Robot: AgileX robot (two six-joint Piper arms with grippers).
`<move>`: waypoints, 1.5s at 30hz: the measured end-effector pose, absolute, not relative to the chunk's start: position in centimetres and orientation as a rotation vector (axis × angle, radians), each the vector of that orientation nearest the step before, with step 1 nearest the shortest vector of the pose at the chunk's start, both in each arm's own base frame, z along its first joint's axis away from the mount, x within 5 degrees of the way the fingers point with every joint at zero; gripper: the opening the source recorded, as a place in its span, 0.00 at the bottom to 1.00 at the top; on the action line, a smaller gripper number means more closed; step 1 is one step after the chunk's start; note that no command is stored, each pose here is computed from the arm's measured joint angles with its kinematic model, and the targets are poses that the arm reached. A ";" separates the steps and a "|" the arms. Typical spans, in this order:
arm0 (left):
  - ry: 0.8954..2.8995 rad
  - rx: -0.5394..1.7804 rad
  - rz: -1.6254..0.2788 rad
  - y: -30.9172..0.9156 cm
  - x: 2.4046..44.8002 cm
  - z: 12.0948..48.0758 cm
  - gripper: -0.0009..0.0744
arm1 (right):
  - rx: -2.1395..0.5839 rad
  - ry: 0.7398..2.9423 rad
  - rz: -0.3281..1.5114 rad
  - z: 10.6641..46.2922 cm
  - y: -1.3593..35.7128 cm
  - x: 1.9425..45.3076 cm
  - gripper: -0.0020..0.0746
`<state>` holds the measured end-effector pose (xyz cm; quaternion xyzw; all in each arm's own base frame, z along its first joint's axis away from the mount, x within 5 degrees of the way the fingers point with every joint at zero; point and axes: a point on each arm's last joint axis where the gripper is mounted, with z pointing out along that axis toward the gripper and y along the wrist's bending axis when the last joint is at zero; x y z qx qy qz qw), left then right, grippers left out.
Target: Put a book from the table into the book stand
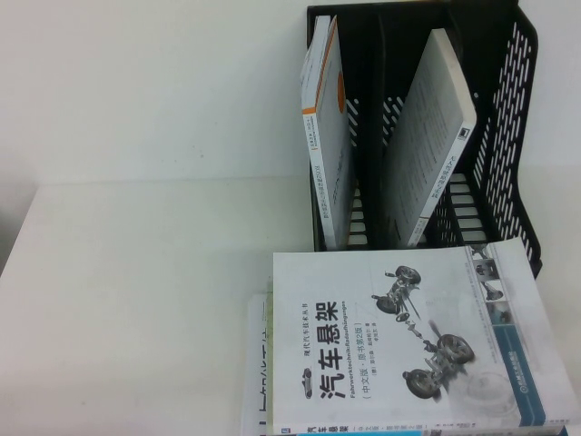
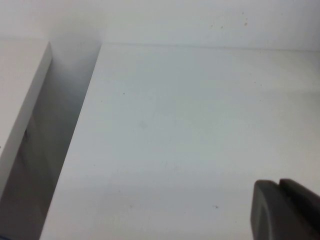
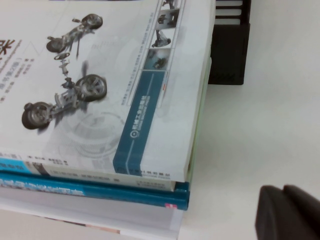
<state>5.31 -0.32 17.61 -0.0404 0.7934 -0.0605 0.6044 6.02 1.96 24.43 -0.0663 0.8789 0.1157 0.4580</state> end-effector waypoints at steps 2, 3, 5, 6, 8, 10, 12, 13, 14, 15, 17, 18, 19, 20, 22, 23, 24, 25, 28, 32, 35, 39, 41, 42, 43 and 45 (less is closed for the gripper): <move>1.836 -0.087 -0.129 -0.3 5.3 17.6 0.01 | -0.163 2.165 0.285 24.4 2.0 6.0 0.03; 1.836 -0.079 -0.124 -0.3 5.3 17.6 0.01 | -0.163 2.165 0.285 24.4 2.0 6.0 0.03; 1.836 -0.072 -0.119 -0.3 5.3 17.6 0.01 | -0.163 2.165 0.285 24.4 2.0 6.0 0.03; 1.836 -0.072 -0.119 -0.3 5.3 17.6 0.01 | -0.163 2.165 0.285 24.4 2.0 6.0 0.03; 1.836 -0.070 -0.116 -0.3 5.3 17.6 0.01 | -0.163 2.165 0.285 24.4 2.0 6.0 0.03; 1.836 -0.068 -0.114 -0.3 5.3 17.6 0.01 | -0.163 2.165 0.285 24.4 2.0 6.0 0.03; 1.837 -0.068 -0.114 -0.3 5.3 17.6 0.01 | -0.163 2.165 0.285 24.4 2.0 6.0 0.03; 1.839 -0.068 -0.114 -0.3 5.3 17.6 0.01 | -0.163 2.165 0.285 24.4 2.0 6.0 0.03; 1.839 -0.068 -0.114 -0.3 5.3 17.6 0.01 | -0.163 2.165 0.285 24.4 2.0 6.0 0.03; 1.839 -0.068 -0.114 -0.3 5.3 17.6 0.01 | -0.163 2.165 0.285 24.4 2.0 6.0 0.03; 1.839 -0.068 -0.114 -0.3 5.3 17.6 0.01 | -0.163 2.165 0.285 24.4 2.0 6.0 0.03; 1.839 -0.068 -0.114 -0.3 5.3 17.6 0.01 | -0.163 2.165 0.285 24.4 2.0 6.0 0.03; 1.839 -0.068 -0.114 -0.3 5.3 17.6 0.01 | -0.163 2.165 0.285 24.4 2.0 6.0 0.03; 1.839 -0.068 -0.114 -0.3 5.3 17.6 0.01 | -0.163 2.165 0.285 24.4 2.0 6.0 0.03; 1.839 -0.068 -0.114 -0.3 5.3 17.6 0.01 | -0.163 2.165 0.285 24.4 2.0 6.0 0.03; 1.841 -0.068 -0.114 -0.3 5.3 17.6 0.01 | -0.163 2.165 0.285 24.4 2.0 6.0 0.03; 1.841 -0.068 -0.114 -0.3 5.3 17.6 0.01 | -0.163 2.165 0.285 24.4 2.0 6.0 0.03; 1.841 -0.068 -0.114 -0.3 5.3 17.6 0.01 | -0.163 2.165 0.285 24.4 2.0 6.0 0.03; 1.841 -0.067 -0.113 -0.3 5.3 17.6 0.01 | -0.163 2.165 0.285 24.4 2.0 6.0 0.03; 1.842 -0.067 -0.113 -0.3 5.3 17.6 0.01 | -0.163 2.165 0.285 24.4 2.0 6.0 0.03; 1.843 -0.067 -0.113 -0.3 5.3 17.6 0.01 | -0.163 2.165 0.285 24.4 2.0 6.0 0.03; 1.843 -0.067 -0.113 -0.3 5.3 17.6 0.01 | -0.163 2.165 0.285 24.4 2.0 6.0 0.03; 1.843 -0.067 -0.113 -0.3 5.3 17.6 0.01 | -0.163 2.165 0.285 24.4 2.0 6.0 0.03; 1.843 -0.067 -0.113 -0.3 5.3 17.6 0.01 | -0.165 2.162 0.282 24.4 1.9 6.0 0.03; 1.843 -0.067 -0.113 -0.3 5.3 17.6 0.01 | -0.170 2.155 0.268 24.5 1.8 6.0 0.03; 1.843 -0.067 -0.113 -0.3 5.3 17.6 0.01 | -0.165 2.133 0.237 24.6 1.5 5.8 0.03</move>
